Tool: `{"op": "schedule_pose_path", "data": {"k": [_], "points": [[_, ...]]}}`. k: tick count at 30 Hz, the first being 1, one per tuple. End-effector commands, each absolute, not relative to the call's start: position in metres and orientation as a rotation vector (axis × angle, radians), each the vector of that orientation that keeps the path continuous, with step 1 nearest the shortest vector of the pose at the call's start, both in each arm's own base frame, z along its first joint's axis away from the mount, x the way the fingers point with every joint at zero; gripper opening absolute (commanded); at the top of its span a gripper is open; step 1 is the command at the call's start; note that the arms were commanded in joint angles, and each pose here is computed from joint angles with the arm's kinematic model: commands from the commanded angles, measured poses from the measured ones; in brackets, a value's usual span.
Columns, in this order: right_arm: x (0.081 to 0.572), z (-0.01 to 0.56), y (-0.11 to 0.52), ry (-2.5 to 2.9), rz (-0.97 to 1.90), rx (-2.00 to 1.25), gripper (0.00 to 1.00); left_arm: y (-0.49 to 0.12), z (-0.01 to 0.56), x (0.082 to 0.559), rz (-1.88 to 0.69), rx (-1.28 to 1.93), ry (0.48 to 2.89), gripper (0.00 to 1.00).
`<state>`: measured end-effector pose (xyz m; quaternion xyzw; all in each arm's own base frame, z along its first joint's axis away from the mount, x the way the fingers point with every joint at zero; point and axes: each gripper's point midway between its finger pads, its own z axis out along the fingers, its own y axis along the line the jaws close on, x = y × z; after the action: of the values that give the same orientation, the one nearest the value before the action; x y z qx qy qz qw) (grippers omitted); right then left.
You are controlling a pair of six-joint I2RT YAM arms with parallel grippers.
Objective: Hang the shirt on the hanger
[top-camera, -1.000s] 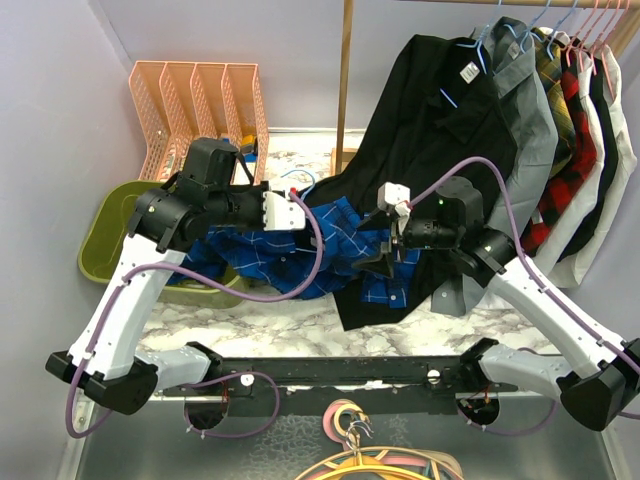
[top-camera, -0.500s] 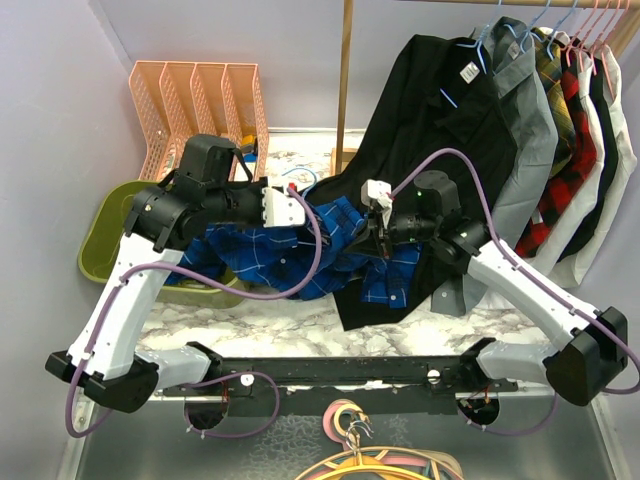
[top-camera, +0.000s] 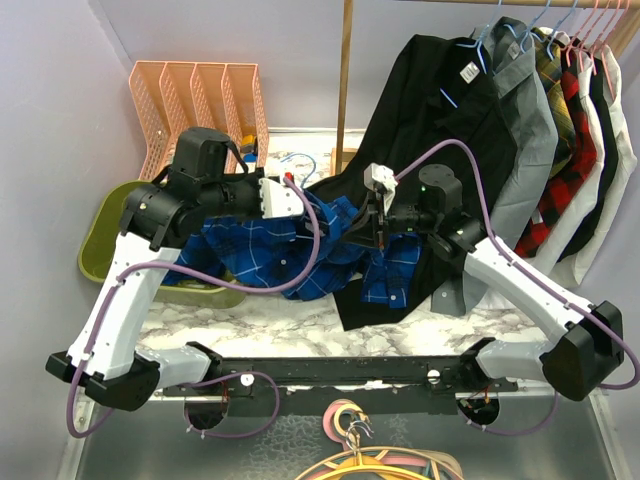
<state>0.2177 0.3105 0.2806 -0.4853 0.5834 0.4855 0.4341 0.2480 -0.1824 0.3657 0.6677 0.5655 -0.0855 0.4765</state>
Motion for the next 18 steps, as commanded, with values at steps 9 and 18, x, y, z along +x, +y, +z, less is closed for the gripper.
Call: {"op": "schedule_pose_path", "data": {"k": [9,18], "points": [[0.221,0.317,0.332,1.268,1.290,-1.220,0.01,-0.204,0.367,0.238,-0.352,1.650,1.348,0.00],[0.230,0.311,0.337,1.318,1.314,-1.186,0.01,-0.210,0.369,0.241,-0.391,1.623,1.359,0.00]]}}
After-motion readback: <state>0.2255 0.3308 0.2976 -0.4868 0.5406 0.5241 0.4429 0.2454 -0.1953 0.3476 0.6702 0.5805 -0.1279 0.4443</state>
